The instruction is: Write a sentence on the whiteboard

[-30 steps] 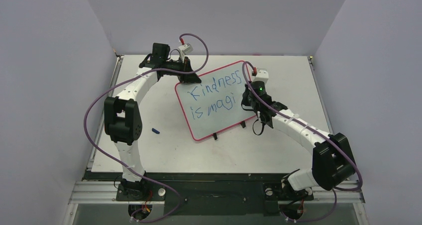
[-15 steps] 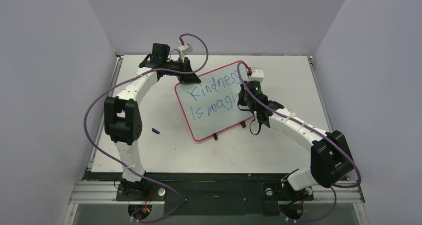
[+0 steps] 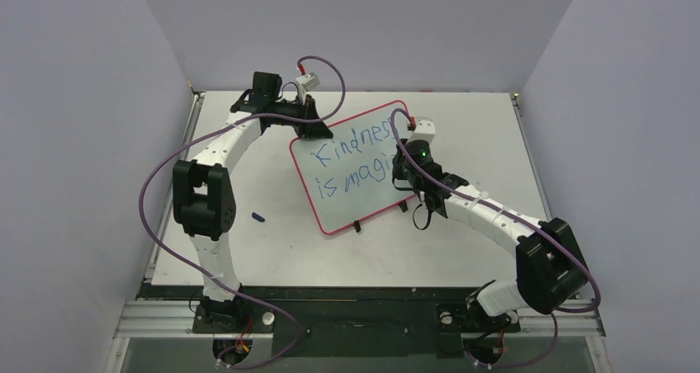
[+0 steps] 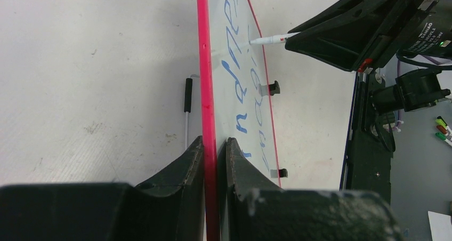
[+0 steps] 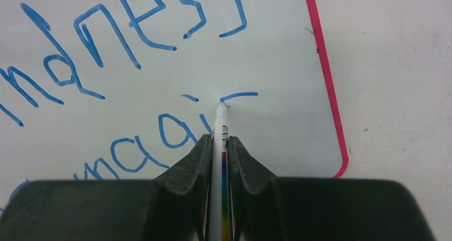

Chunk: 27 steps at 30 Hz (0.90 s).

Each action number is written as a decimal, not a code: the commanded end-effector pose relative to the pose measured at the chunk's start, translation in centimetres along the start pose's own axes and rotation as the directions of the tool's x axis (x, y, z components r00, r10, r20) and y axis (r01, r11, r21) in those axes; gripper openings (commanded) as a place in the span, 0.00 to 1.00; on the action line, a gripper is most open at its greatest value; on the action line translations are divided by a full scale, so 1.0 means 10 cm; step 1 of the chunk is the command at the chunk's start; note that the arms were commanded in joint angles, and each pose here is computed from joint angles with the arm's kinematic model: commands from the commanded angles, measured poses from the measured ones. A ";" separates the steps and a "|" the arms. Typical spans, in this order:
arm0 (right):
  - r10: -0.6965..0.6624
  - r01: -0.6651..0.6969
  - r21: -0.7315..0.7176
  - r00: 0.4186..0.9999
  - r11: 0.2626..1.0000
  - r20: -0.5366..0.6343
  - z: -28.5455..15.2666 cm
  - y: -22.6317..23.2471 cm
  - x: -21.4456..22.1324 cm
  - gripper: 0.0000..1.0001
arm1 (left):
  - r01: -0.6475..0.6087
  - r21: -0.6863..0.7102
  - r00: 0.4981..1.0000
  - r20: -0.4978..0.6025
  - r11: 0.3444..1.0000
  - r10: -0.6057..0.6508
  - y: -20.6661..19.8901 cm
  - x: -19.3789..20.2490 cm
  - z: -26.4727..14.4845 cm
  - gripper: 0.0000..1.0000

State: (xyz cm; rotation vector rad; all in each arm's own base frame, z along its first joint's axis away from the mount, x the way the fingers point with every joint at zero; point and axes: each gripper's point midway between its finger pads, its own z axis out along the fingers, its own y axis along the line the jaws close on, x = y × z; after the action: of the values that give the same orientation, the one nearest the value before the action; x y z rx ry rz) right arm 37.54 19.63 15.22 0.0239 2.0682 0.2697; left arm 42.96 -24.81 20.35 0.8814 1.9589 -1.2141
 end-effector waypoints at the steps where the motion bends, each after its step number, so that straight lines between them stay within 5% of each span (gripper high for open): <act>1: 0.009 -0.010 -0.023 1.000 1.000 -0.027 -0.04 0.03 0.18 0.00 | -0.140 0.034 0.990 0.026 0.990 0.139 -0.09 -0.12 0.05 0.00; 27: 0.002 -0.002 0.057 1.000 0.998 0.003 -0.13 -0.30 0.09 0.00 | -0.140 0.031 0.990 0.026 0.990 0.139 -0.09 -0.12 0.05 0.00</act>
State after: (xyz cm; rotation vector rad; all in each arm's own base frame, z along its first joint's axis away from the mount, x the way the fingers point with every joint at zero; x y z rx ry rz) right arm 35.90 17.58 13.39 0.0442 2.0967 0.2425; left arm 42.91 -24.87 20.42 0.8851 1.9536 -1.2196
